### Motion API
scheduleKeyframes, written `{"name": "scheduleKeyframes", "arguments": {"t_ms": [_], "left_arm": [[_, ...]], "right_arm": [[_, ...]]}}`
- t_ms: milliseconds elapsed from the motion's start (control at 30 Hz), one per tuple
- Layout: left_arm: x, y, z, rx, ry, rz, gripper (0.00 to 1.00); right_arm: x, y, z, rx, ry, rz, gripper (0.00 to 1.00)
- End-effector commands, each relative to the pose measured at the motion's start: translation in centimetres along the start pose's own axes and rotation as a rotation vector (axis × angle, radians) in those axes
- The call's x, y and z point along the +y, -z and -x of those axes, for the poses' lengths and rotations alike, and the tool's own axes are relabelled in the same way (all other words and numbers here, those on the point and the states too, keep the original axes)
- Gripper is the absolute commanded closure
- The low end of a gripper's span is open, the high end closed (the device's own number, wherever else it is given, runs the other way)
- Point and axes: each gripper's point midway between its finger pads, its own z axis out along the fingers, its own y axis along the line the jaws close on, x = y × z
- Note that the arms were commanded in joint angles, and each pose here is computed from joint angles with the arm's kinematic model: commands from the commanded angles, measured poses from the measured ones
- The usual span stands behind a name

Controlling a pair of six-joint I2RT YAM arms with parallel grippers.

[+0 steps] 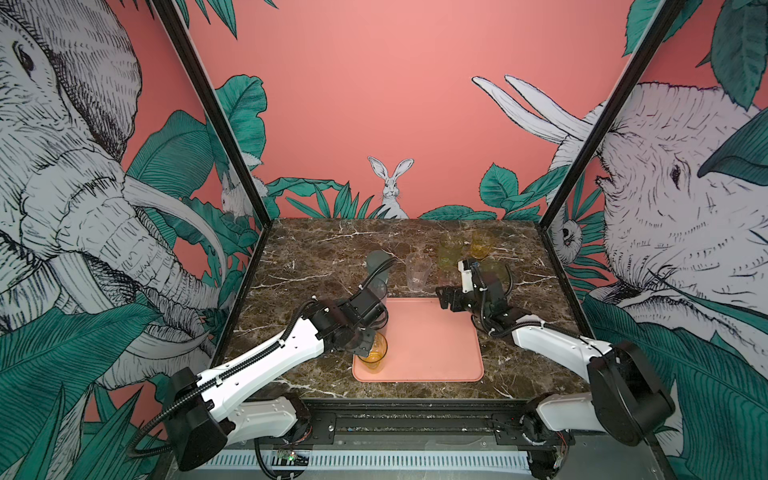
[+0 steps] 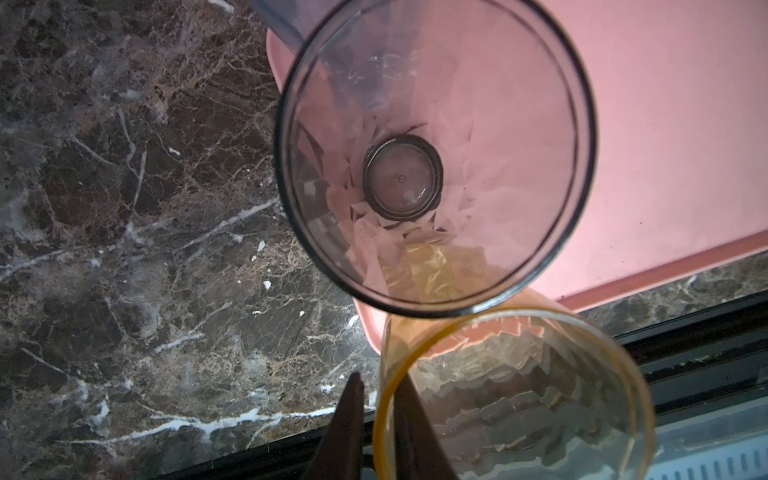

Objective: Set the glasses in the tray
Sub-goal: 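Lower the yellow cup onto the tray's near edge beside the grey cup, then open the left gripper and raise it while the right gripper moves toward the far cups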

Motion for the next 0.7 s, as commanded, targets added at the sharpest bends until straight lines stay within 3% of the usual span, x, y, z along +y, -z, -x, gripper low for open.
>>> {"name": "scheduleKeyframes", "arguments": {"t_ms": [0, 667], "left_arm": [[0.4, 1.2, 0.3, -0.023, 0.004, 0.011, 0.75], [2.2, 4.8, 2.2, -0.160, 0.010, 0.064, 0.68]], "right_arm": [[0.5, -0.1, 1.4, -0.034, -0.011, 0.016, 0.09], [0.6, 0.4, 1.9, -0.052, -0.002, 0.017, 0.09]]}}
